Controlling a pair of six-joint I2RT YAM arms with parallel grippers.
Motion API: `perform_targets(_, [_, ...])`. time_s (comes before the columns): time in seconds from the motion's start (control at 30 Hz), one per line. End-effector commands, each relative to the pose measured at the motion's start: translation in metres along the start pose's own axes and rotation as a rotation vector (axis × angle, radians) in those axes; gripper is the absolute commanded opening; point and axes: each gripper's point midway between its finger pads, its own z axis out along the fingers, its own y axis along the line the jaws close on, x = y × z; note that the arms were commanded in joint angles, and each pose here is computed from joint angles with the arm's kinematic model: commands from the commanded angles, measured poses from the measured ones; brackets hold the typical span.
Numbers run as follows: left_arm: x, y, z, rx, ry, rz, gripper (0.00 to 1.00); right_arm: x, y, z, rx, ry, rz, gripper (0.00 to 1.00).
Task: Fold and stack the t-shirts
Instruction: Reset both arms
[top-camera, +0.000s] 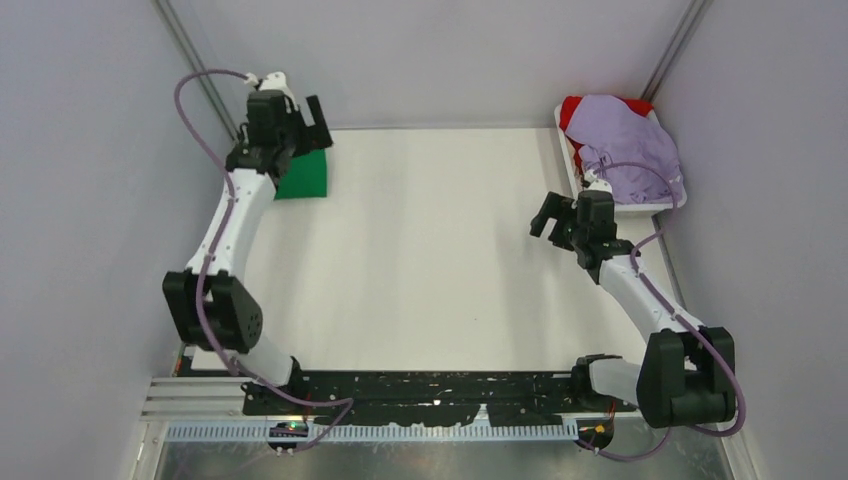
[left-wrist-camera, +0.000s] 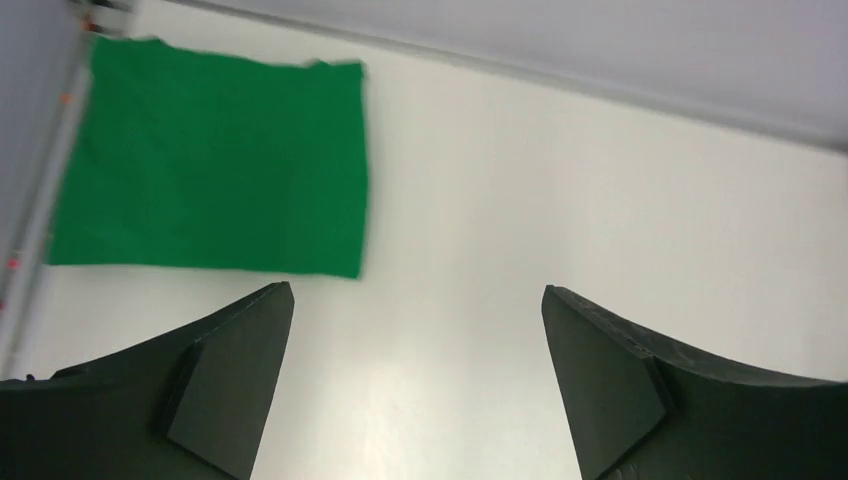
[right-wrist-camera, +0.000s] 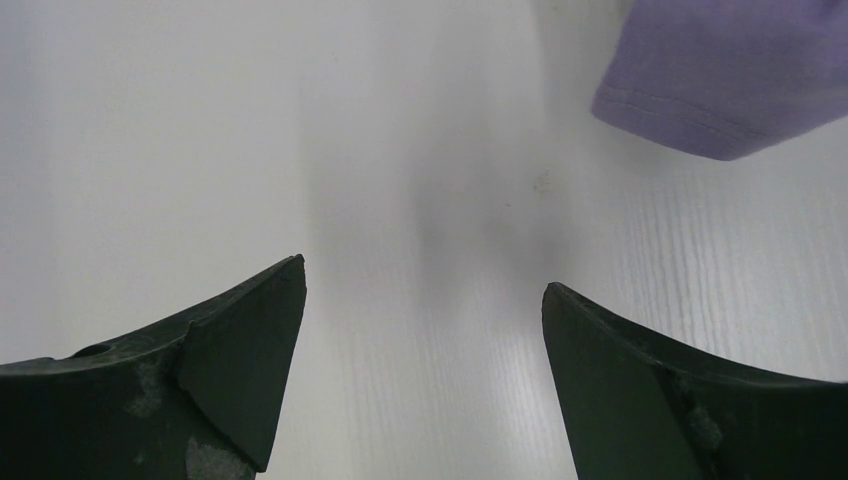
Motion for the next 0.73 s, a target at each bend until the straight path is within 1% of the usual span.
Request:
perform_targets(0.0, [0.061,-0.076,-0.053,0.278,-0.064,0.01,1.0,-0.028,-0.012,-0.013,0.033,-0.137,0.031,0.95])
perform_targets(0.03, [0.078,-0.087,-0.067,0.33,-0.077,0.013,1.0,-0.031,-0.016,-0.015,0.046,-0.154,0.025,0.95])
perform_targets(0.07, [0.103,-0.095,-0.077,0.382,-0.057,-0.004,0.99,-0.033,-0.018,-0.017,0.05,-0.171,0.008,0.95])
perform_targets(0.13, [0.14,-0.106,-0.092,0.495,-0.033,-0.031,1.0,-0.034,-0.025,-0.019,0.069,-0.202,-0.004,0.95])
perform_targets(0.17, [0.159,-0.107,-0.097,0.528,-0.01,-0.037,1.0,-0.026,-0.033,-0.017,0.099,-0.201,-0.007,0.95])
perform_targets(0.2, [0.174,-0.105,-0.099,0.548,0.007,-0.036,1.0,-0.035,-0.035,-0.019,0.107,-0.254,-0.005,0.95])
perform_targets(0.23, [0.188,-0.098,-0.098,0.529,0.03,-0.041,1.0,-0.027,-0.04,-0.017,0.12,-0.251,-0.009,0.95])
perform_targets(0.27, [0.199,-0.092,-0.097,0.501,0.06,-0.048,1.0,-0.03,-0.043,-0.018,0.131,-0.28,-0.005,0.95])
perform_targets(0.3, [0.206,-0.087,-0.097,0.483,0.086,-0.044,1.0,-0.022,-0.048,-0.017,0.143,-0.272,-0.005,0.96])
perform_targets(0.4, [0.212,-0.083,-0.098,0.466,0.118,-0.034,1.0,-0.021,-0.05,-0.019,0.147,-0.294,0.001,0.95])
perform_targets(0.57, [0.21,-0.08,-0.101,0.459,0.092,-0.025,1.0,-0.02,-0.056,-0.023,0.167,-0.316,0.014,0.96])
perform_targets(0.7, [0.203,-0.074,-0.107,0.44,0.062,-0.002,1.0,-0.026,-0.047,-0.03,0.114,-0.369,-0.001,0.95])
